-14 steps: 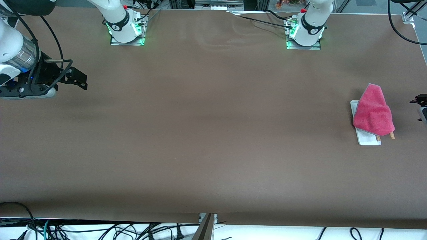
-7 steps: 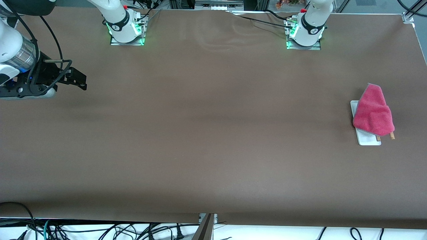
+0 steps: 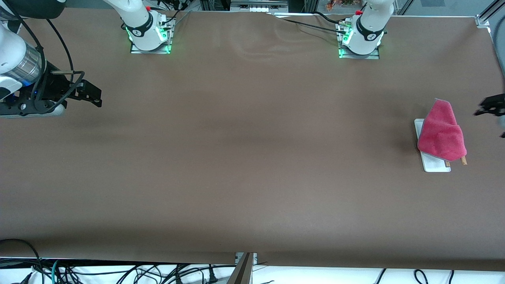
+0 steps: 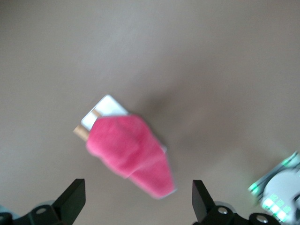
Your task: Pass towel and hang on rack
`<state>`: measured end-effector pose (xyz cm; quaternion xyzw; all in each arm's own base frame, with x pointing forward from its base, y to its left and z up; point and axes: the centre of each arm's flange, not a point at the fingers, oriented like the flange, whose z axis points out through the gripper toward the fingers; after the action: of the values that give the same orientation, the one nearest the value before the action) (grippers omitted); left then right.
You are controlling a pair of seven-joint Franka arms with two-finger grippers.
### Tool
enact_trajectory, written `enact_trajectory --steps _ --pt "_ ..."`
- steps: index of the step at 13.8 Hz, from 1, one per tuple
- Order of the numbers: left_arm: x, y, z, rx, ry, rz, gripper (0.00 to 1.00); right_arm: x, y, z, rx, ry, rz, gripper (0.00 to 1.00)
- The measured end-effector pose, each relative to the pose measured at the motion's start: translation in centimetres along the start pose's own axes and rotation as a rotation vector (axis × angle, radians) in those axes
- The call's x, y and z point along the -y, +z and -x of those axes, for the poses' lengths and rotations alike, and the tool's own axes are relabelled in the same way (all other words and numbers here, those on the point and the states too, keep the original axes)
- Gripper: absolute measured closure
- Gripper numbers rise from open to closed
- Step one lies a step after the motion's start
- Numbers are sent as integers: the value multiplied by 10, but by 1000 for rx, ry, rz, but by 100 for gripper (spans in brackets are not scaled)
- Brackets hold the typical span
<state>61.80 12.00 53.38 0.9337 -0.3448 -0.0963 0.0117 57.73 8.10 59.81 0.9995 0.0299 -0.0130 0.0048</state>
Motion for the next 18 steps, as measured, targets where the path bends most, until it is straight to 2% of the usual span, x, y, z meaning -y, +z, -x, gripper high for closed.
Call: enact_trajectory --steps 4,6,8,11,12,16,18 --pt "-62 -19 -55 -20 -78 -21 0 0 0 0 -1 0 0 0" --pt "-97 -34 -78 -52 -122 -29 0 0 0 0 -1 0 1 0" --pt "-124 -51 -93 -100 -235 -73 0 0 0 0 -1 0 2 0" --pt "-154 -60 -85 -128 -480 -68 0 0 0 0 -1 0 2 0" --pt "-161 -57 -78 -138 -526 -72 0 0 0 0 -1 0 2 0" --pt "-176 -38 -50 -159 -576 -86 0 0 0 0 -1 0 2 0" --pt "-181 -34 -47 -169 -587 -65 0 0 0 0 -1 0 3 0"
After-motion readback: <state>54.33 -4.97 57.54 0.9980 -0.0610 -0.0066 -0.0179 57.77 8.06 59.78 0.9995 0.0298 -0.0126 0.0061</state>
